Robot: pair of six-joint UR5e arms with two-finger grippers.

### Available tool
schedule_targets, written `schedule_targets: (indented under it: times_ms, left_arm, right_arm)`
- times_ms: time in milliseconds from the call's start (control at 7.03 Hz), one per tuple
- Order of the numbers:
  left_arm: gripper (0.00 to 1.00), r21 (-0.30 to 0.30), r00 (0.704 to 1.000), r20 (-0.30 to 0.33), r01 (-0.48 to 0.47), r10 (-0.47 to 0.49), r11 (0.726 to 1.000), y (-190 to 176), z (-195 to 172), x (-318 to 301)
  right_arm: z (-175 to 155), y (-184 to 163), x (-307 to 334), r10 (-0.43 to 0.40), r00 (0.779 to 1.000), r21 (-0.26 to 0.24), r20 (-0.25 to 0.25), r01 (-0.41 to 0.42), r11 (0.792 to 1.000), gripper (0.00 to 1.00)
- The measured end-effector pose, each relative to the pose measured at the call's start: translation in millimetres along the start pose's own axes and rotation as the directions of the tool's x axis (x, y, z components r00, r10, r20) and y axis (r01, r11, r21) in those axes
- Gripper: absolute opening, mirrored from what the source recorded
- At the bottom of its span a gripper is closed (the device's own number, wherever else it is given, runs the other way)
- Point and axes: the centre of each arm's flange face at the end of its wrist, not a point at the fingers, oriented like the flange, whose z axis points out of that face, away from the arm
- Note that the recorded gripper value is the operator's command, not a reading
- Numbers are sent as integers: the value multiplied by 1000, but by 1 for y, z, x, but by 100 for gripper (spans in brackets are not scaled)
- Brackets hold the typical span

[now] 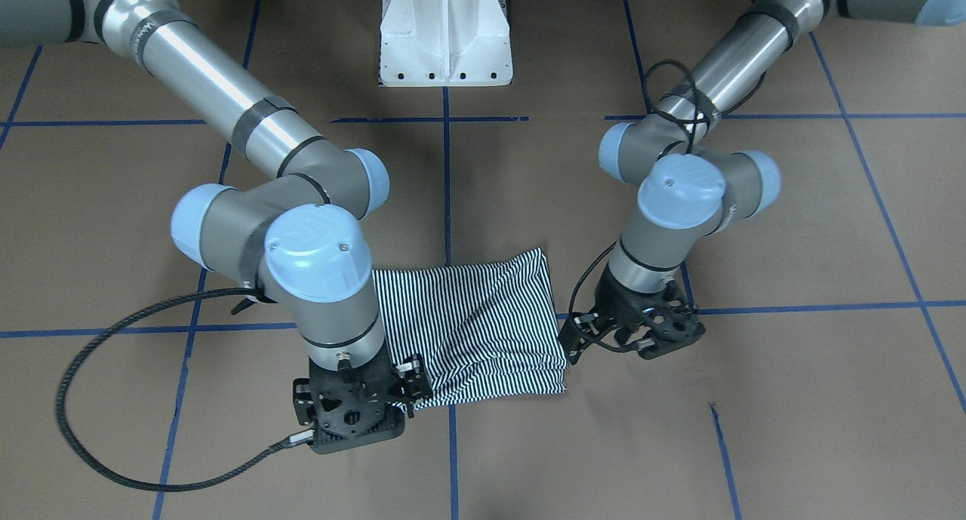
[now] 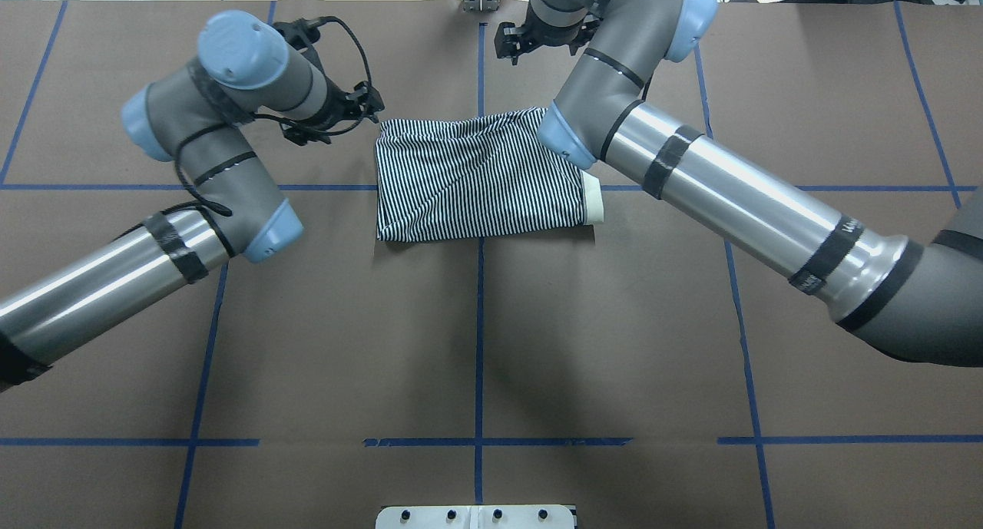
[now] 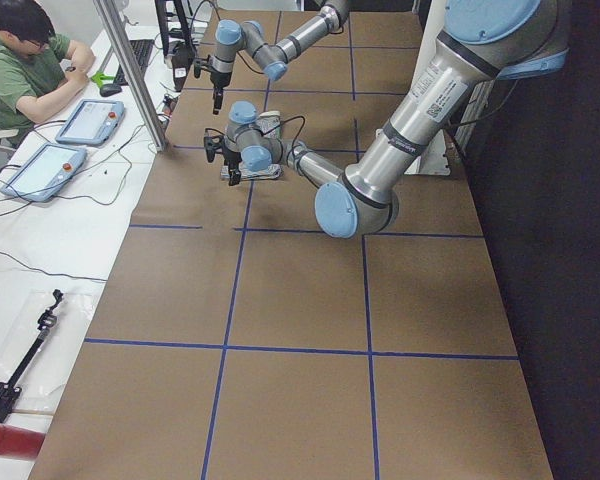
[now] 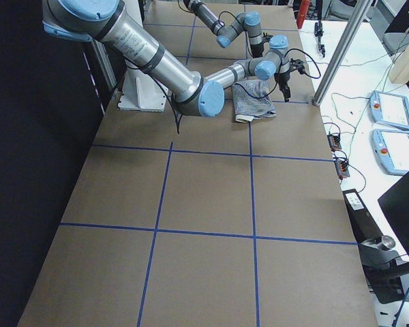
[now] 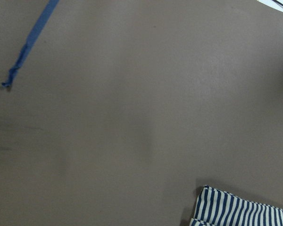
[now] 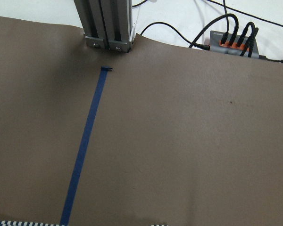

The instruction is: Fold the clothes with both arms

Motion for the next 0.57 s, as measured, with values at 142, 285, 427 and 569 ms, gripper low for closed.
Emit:
schedule_targets:
  times_ms: [142, 285, 427, 569]
  left_arm:
    - [55, -7, 1000, -4, 13, -13, 1000, 10, 8, 12]
    - [47, -17, 1000, -8, 13, -13, 1000, 21, 14, 20]
    - [41, -24, 1000, -8, 11, -11, 1000, 28, 17, 23]
    - [41, -27, 1000, -5, 11, -11, 1000, 30, 20, 24]
  right_arm:
    - [-9, 3, 14, 16, 1000, -26, 11, -16, 1000, 100]
    - [-12, 5, 27, 28, 999, -41, 18, -27, 999, 100]
    - [-12, 7, 37, 36, 999, -48, 19, -35, 998, 100]
    - [-12, 7, 41, 39, 999, -51, 19, -38, 998, 100]
